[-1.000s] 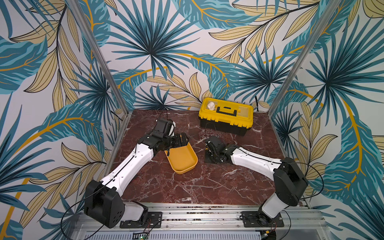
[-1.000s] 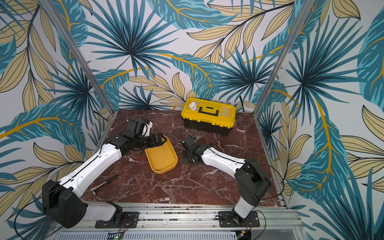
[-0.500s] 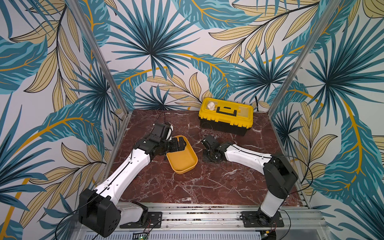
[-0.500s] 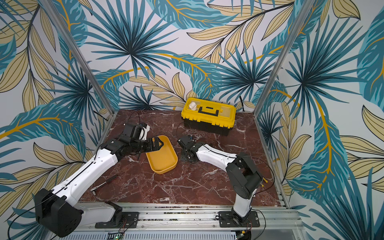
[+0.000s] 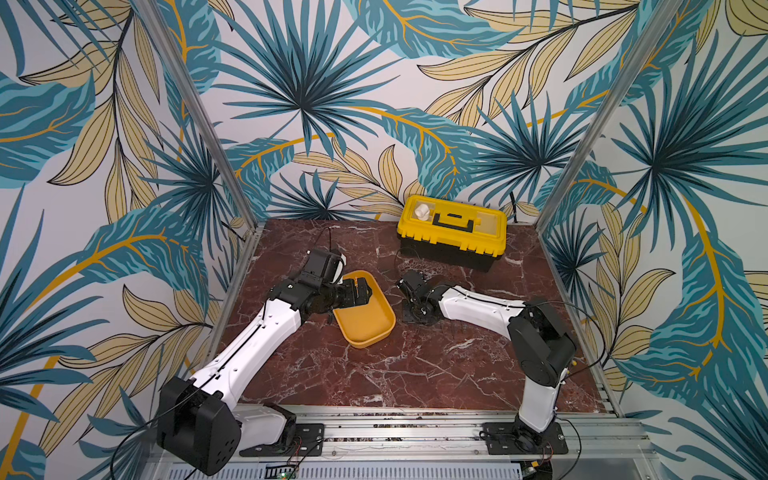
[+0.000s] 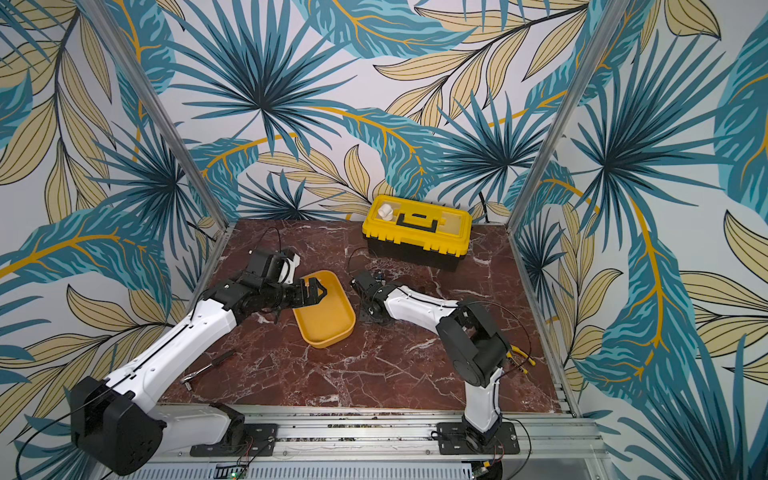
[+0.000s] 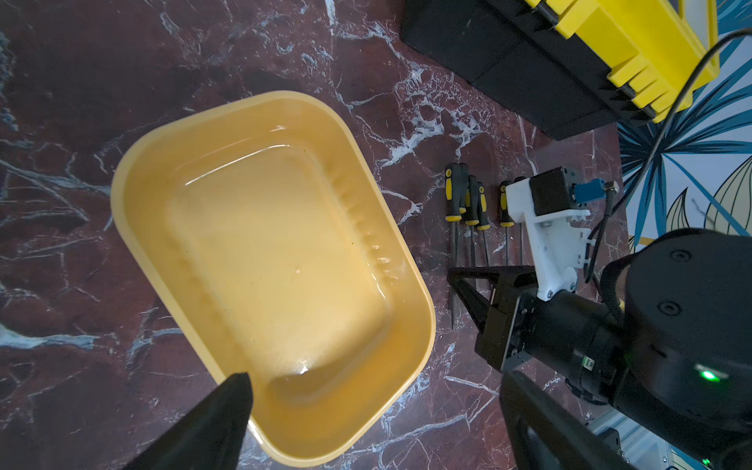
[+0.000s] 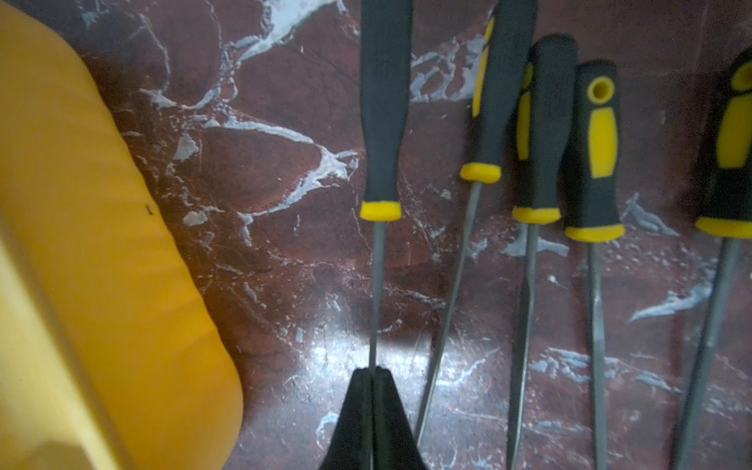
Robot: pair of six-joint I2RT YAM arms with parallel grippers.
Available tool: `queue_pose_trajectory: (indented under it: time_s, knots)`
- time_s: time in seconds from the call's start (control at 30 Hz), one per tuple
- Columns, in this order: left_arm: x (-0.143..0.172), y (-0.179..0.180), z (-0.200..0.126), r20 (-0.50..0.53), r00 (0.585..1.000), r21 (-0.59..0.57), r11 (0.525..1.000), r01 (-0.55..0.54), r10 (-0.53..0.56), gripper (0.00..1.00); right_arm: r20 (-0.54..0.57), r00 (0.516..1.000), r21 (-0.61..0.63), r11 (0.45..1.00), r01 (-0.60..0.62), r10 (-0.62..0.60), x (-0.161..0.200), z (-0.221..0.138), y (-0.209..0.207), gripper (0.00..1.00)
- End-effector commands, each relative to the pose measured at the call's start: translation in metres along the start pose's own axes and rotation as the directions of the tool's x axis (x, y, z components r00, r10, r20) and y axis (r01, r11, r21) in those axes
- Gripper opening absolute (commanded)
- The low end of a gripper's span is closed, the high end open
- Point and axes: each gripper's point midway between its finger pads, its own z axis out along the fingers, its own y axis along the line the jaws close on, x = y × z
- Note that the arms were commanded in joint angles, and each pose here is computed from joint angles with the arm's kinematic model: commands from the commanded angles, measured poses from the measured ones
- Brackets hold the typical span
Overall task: Take the file tool out of the storage box
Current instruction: Place the file tool at the center of the board.
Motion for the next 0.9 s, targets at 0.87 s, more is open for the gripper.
queue_pose_trajectory:
  time_s: [0.87]
  knots:
    - [0.012, 0.007, -0.004, 0.0, 1.0, -0.002, 1.0, -0.009, 0.009, 1.0, -0.012, 1.0, 0.103, 0.995, 0.011, -0.01, 0.003, 0.032, -0.008, 0.11]
